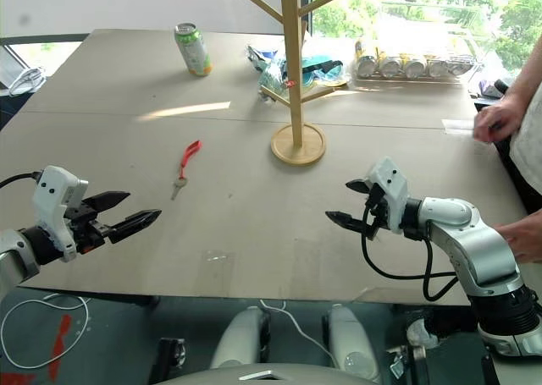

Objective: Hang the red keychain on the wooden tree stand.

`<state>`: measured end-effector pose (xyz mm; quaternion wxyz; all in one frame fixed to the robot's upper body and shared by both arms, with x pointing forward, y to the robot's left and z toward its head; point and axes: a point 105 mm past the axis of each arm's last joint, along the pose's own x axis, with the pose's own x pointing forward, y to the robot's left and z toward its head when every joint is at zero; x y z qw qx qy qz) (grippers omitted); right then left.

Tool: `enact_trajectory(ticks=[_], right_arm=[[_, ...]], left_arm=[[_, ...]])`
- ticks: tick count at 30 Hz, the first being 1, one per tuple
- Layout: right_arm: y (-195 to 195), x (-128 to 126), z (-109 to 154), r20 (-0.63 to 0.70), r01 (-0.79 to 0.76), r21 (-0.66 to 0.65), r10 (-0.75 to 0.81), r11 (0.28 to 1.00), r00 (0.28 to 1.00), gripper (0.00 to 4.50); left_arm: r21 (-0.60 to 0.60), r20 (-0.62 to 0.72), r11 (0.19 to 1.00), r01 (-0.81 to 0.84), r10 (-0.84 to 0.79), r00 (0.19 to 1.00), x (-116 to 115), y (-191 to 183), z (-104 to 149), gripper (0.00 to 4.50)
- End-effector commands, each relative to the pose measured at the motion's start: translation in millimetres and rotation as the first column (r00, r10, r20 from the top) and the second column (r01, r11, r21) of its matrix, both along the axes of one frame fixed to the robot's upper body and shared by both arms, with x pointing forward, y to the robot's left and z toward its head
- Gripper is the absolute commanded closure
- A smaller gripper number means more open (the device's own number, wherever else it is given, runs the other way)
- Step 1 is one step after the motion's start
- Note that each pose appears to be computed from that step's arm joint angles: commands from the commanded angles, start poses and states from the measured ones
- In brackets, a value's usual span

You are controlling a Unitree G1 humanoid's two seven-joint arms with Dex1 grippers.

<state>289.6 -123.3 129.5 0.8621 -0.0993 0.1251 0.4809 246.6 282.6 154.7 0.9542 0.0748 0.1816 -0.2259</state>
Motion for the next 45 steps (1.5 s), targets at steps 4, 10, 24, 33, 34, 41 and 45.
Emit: enact_trajectory(ticks=[4,10,24,33,34,41,45], right_arm=[[23.4,-11.3,28.2,0.096,-0.099,0.105,0.089,0.99,0.991,0.04],[34.4,-5.0,49.2,0.15,-0.174,0.121,0.155,0.977,0.976,0.04],[47.5,-9.2,53.7,0.173,-0.24,0.101,0.221,0.965,0.96,0.04],[45.8,-9.3,56.5,0.172,-0.21,0.118,0.188,0.971,0.967,0.04],[45.6,-9.1,57.4,0.173,-0.207,0.12,0.185,0.971,0.967,0.04],[45.7,-8.3,61.0,0.173,-0.195,0.128,0.172,0.972,0.97,0.0],[45.6,-7.3,62.7,0.172,-0.188,0.132,0.165,0.973,0.971,0.0]], left_arm=[[-0.005,0.135,0.955,-0.296,0.294,0.946,23.1,37.8,9.7,0.0],[-0.051,0.174,0.922,-0.384,0.387,0.906,54.2,23.9,4.3,0.0],[-0.007,0.118,0.929,-0.37,0.368,0.922,122.7,-8.8,-20.6,0.0],[-0.001,0.06,0.955,-0.295,0.295,0.954,145.0,-21.9,-35.4,0.0],[-0.002,0.058,0.959,-0.283,0.282,0.958,146.1,-24.5,-35.5,0.0],[-0.028,0.03,0.972,-0.234,0.235,0.972,144.9,-35.6,-38.0,0.79],[-0.03,-0.006,0.977,-0.213,0.213,0.977,135.4,-40.9,-43.3,2.51]])
